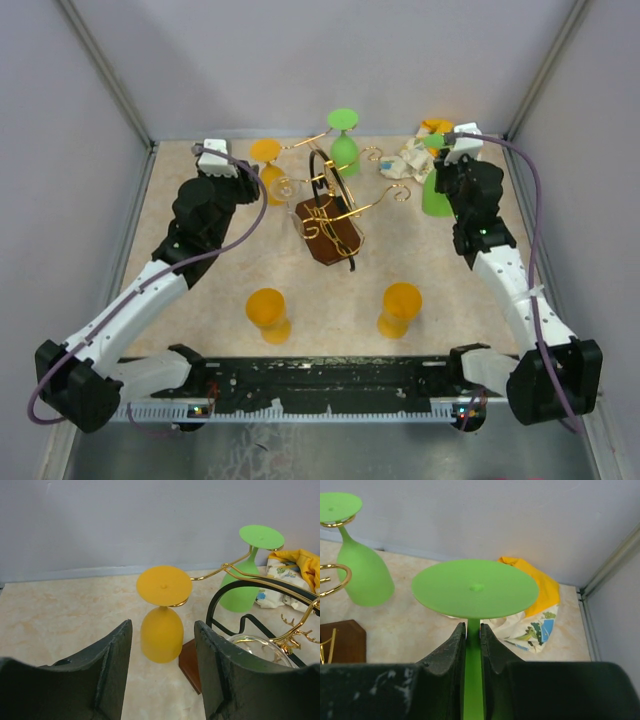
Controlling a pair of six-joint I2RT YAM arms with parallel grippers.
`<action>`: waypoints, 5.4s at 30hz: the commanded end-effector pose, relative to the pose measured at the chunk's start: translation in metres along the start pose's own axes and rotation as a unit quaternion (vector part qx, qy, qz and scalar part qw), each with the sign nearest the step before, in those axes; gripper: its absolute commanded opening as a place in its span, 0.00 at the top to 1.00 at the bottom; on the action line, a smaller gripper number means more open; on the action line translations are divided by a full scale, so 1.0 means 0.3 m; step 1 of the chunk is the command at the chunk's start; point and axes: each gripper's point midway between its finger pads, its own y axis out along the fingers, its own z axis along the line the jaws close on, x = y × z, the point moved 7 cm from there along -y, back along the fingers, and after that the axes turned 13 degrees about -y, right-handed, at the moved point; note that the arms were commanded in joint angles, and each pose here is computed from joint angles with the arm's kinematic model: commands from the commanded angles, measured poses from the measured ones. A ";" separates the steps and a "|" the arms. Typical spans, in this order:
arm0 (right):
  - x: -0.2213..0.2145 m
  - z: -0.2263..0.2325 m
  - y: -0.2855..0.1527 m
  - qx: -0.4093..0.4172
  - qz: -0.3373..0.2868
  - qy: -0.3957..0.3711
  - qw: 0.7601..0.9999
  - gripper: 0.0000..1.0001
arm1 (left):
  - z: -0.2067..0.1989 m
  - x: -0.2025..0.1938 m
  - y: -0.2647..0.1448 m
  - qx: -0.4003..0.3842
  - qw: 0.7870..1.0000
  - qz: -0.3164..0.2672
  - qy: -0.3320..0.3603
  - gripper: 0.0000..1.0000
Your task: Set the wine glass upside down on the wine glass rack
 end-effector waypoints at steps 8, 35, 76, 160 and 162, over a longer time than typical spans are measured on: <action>0.157 0.072 -0.013 0.189 -0.208 0.031 0.959 1.00 | -0.003 -0.009 -0.015 -0.041 0.999 0.002 0.000 0.41; 0.041 0.085 0.046 0.312 -0.298 0.024 0.902 1.00 | 0.001 0.004 -0.032 -0.057 0.998 -0.004 0.020 0.40; -0.012 0.320 0.256 0.418 -0.323 0.051 0.848 1.00 | -0.021 -0.019 -0.026 -0.100 0.994 0.015 0.042 0.38; -0.062 0.079 -0.386 0.169 0.231 0.184 0.940 0.30 | -0.014 0.056 -0.128 -0.094 0.994 0.040 0.026 0.31; -0.045 0.082 -0.444 0.189 0.235 0.181 0.936 0.30 | -0.011 0.058 -0.134 -0.092 0.995 0.038 0.026 0.31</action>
